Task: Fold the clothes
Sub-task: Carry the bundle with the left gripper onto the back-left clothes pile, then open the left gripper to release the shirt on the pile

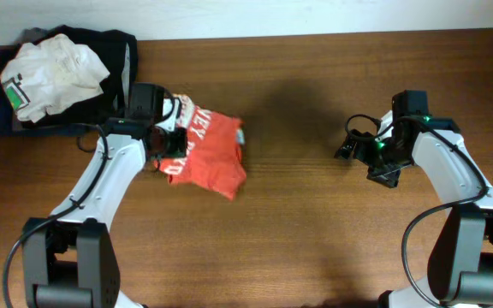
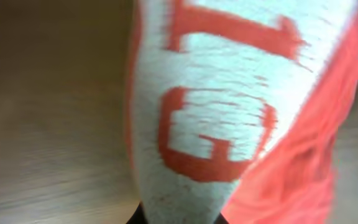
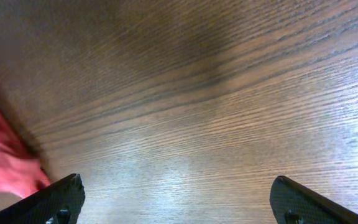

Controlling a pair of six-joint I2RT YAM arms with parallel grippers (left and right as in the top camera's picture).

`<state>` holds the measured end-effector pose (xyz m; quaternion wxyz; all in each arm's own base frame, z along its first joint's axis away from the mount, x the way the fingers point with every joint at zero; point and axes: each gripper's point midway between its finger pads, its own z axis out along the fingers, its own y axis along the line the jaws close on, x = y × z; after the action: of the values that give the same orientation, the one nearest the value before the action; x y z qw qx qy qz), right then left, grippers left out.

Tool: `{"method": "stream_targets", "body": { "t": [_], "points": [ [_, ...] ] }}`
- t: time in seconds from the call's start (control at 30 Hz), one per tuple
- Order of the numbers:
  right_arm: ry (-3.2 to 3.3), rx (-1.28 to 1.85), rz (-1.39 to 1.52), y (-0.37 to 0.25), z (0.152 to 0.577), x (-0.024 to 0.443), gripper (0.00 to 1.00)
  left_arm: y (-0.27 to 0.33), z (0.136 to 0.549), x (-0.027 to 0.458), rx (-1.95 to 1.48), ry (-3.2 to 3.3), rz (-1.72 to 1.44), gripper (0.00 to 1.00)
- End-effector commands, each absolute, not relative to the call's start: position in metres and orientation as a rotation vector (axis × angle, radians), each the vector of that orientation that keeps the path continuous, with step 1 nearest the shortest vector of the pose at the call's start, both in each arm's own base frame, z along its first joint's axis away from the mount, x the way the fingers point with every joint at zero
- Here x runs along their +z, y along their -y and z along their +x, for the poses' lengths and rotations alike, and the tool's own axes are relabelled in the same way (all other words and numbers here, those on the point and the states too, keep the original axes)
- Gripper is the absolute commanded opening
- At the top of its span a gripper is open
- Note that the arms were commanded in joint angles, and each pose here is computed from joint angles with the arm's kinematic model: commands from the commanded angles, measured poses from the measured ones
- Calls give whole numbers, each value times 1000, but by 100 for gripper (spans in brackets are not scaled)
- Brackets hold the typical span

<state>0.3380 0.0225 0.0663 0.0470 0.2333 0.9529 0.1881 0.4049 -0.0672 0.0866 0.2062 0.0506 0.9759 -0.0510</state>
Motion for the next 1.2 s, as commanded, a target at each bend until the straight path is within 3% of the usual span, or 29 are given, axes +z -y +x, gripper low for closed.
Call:
{"method": "stream_targets", "body": {
  "t": [0.0, 0.2, 0.33, 0.43, 0.6, 0.7, 0.8, 0.83, 0.87, 0.9, 1.07, 1.13, 1.17],
  "points": [
    [-2911, 560, 721, -20, 337, 64, 99, 33, 445, 113, 98, -2538, 101, 1],
    [-2911, 560, 721, -20, 337, 64, 99, -38, 505, 171, 105, -2189, -213, 1],
    [-2911, 560, 721, -20, 337, 64, 99, -87, 525, 214, 112, -1967, -354, 1],
    [-2911, 560, 721, -20, 337, 64, 99, -129, 525, 239, 89, -1801, -589, 1],
    [-2911, 560, 721, -20, 337, 64, 99, -180, 518, 264, 173, -1651, -675, 1],
    [-2911, 560, 721, -20, 337, 64, 99, -202, 523, 245, 205, -1635, -705, 1],
    [-2911, 560, 721, -20, 337, 64, 99, -241, 535, 197, 349, -1672, -639, 1],
    [-2911, 560, 721, -20, 337, 64, 99, -251, 534, 180, 371, -1701, -650, 15],
    [-2911, 560, 721, -20, 337, 64, 99, -263, 531, 164, 387, -1721, -673, 40],
    [-2911, 560, 721, -20, 337, 64, 99, -282, 519, 156, 412, -1744, -712, 99],
    [-2911, 560, 721, -20, 337, 64, 99, -236, 505, 281, 204, -1629, -558, 99],
    [-2911, 560, 721, -20, 337, 64, 99, -227, 504, 298, 187, -1597, -548, 99],
    [-2911, 560, 721, -20, 337, 64, 99, -229, 505, 294, 191, -1601, -552, 94]
  ]
}}
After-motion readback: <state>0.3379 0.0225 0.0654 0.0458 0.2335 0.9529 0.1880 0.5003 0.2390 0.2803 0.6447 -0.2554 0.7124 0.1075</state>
